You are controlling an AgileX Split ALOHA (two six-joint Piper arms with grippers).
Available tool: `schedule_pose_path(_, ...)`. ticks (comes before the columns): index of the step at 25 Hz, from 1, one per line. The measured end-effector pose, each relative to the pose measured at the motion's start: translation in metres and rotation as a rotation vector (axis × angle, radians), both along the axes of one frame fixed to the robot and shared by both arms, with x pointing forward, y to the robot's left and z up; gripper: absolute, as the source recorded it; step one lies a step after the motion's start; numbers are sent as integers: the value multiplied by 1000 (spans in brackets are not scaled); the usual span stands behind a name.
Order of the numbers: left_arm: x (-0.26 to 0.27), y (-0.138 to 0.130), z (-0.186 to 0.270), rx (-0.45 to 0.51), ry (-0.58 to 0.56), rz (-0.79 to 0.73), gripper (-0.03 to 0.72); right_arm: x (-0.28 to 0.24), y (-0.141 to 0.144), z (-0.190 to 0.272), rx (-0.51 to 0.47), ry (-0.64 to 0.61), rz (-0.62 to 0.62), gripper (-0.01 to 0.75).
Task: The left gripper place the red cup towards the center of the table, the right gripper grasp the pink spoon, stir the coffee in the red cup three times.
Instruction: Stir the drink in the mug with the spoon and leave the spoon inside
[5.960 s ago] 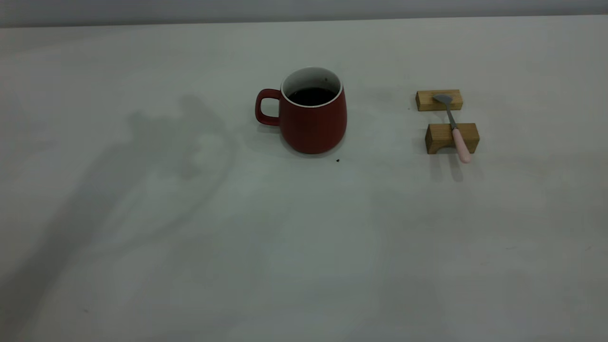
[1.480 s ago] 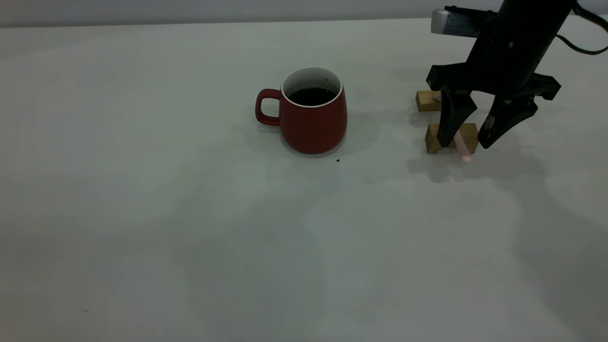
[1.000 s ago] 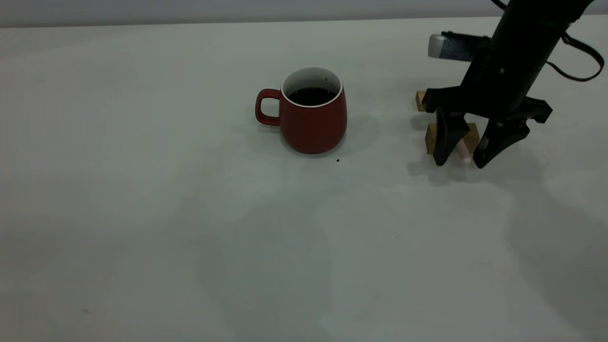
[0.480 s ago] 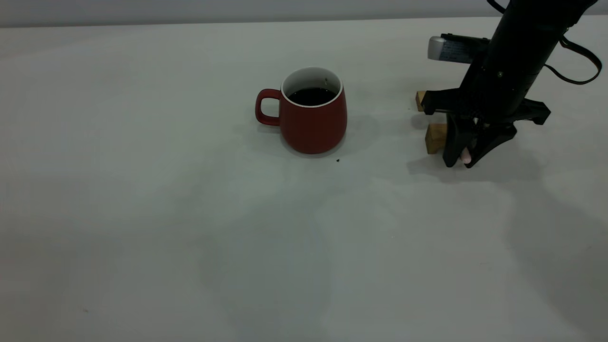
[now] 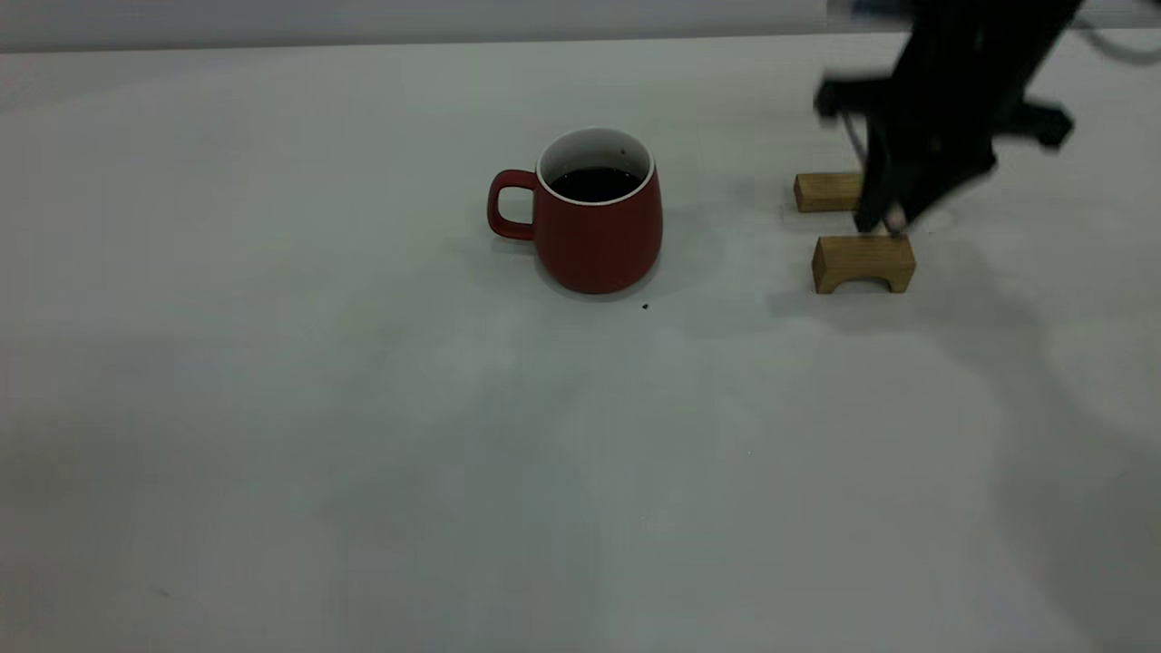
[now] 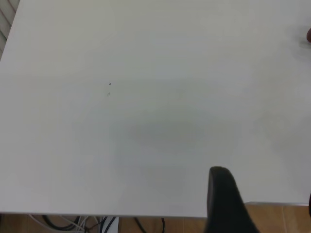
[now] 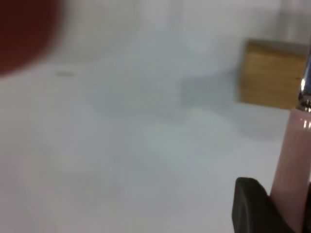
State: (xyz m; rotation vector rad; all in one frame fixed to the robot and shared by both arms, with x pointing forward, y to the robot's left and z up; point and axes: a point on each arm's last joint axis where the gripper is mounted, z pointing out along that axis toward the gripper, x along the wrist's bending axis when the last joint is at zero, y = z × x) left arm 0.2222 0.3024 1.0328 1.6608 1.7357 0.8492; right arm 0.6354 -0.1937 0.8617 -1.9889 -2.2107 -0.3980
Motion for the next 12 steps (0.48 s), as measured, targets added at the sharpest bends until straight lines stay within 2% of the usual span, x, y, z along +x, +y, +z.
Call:
schedule_pose_path(5, 0, 0, 0, 0, 0, 0, 478, -7, 41, 39, 270, 48, 18, 142)
schedule_pose_path(12, 0, 0, 0, 0, 0, 0, 478, -22, 105, 35, 666, 313, -81, 142)
